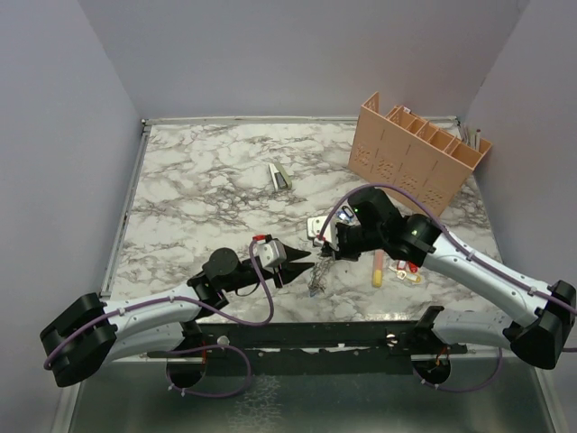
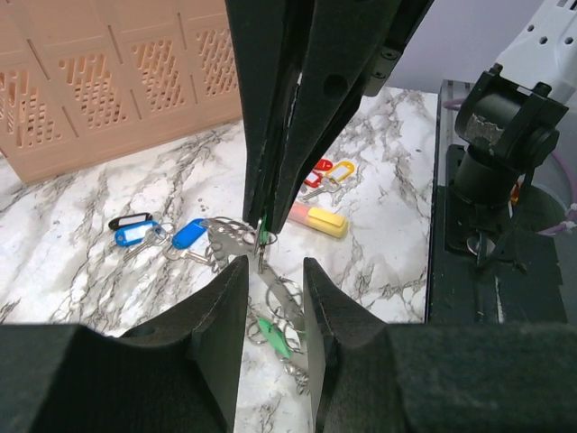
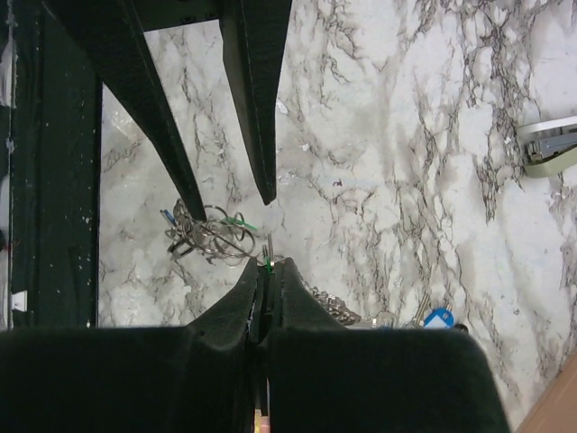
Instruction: Remove the keys from the keyring
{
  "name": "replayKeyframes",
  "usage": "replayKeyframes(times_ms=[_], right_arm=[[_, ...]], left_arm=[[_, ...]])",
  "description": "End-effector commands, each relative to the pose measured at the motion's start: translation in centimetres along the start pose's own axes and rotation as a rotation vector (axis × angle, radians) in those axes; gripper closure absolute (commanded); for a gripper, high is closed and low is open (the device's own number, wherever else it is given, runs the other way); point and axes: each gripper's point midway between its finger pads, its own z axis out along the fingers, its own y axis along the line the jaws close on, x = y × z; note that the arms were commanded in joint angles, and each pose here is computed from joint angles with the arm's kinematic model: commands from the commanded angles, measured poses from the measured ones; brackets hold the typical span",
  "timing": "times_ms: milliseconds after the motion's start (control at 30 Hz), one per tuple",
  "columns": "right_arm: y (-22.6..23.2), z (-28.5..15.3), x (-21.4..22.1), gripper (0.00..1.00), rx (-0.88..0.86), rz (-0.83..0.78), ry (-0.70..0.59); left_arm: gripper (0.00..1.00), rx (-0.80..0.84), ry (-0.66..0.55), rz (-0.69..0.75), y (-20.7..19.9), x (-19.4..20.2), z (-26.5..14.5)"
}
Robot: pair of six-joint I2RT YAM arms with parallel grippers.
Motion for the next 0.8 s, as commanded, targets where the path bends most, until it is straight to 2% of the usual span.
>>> replayKeyframes(times_ms=[0, 300, 767], right_arm=[[0.3, -0.7, -0.7, 0.99, -0.038, -0.073, 0.001], [0.7, -1.8, -2.8, 0.99, -0.053, -0.179, -0.095], [1.6, -1.7, -3.3, 0.99, -0.116, -0.242, -0.128]], left_arm=[[0.68, -0.022, 0.012, -0.003, 0.3, 0.6, 0.0], [0.68, -0.004, 0.039, -0.014, 0.2, 1.6, 0.4], [0.68, 0.151, -0.007, -0.051, -2.5, 1.4, 1.0]])
